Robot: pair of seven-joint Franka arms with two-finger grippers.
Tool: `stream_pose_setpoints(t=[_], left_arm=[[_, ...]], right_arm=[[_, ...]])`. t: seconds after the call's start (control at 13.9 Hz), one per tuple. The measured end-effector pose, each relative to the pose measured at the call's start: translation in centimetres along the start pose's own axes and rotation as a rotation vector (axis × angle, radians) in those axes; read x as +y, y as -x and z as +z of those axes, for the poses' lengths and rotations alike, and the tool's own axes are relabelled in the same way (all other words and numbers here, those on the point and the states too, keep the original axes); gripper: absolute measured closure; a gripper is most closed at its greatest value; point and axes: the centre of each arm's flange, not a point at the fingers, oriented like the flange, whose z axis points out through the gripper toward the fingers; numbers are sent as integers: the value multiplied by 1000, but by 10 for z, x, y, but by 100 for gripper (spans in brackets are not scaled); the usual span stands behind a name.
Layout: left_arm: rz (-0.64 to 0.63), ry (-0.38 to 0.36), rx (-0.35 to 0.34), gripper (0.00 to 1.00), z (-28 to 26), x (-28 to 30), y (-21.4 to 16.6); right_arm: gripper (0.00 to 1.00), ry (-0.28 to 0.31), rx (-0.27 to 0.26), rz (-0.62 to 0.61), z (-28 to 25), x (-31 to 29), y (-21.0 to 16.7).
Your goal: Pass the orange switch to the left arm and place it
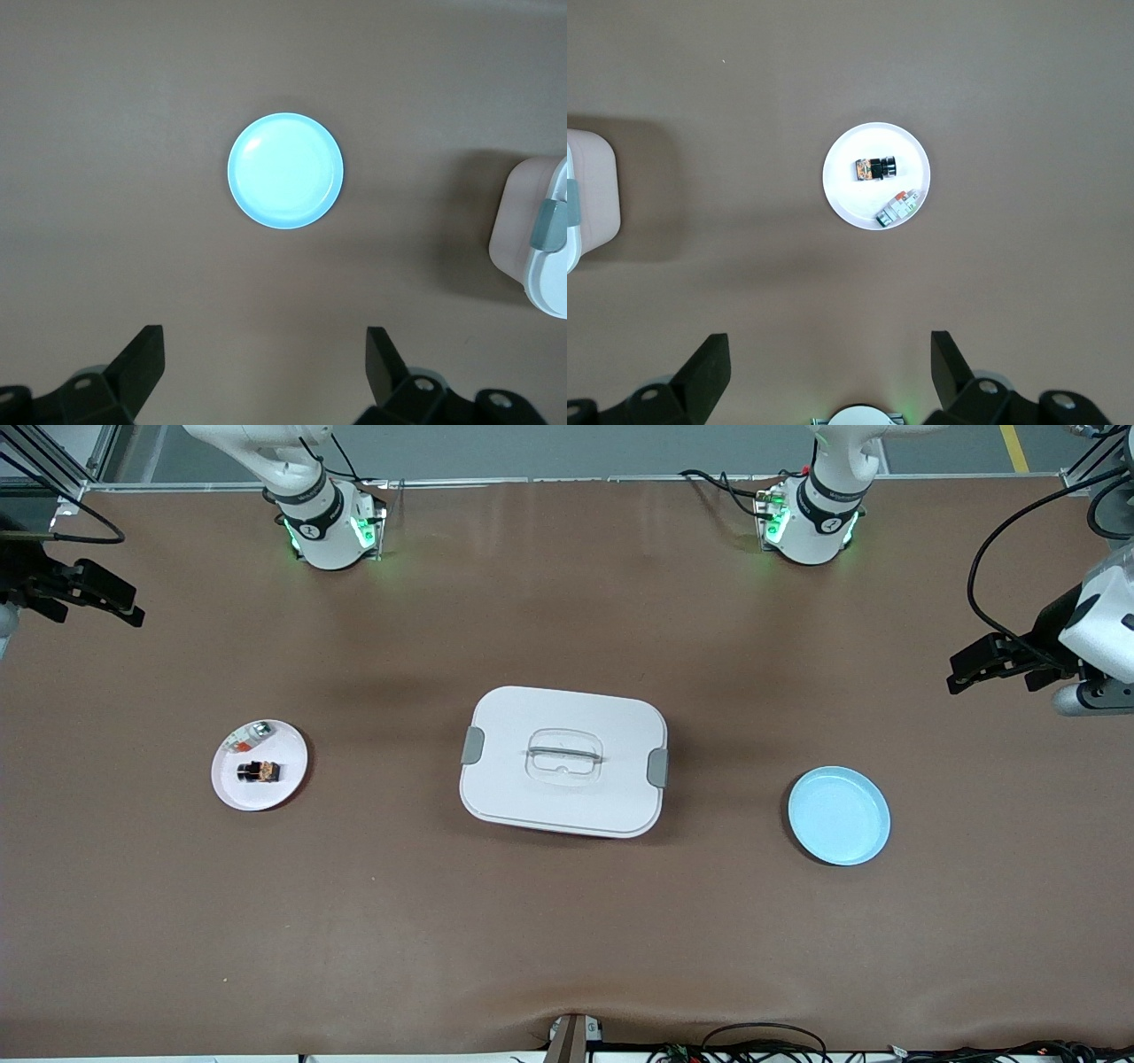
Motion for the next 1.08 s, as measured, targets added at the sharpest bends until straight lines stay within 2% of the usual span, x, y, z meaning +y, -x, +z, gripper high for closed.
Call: stream_pose_setpoints(t=[1.08], left_arm=[[1, 0, -1, 0, 0, 1, 0]], right_arm=[[0, -3, 2, -7, -1, -5, 1]])
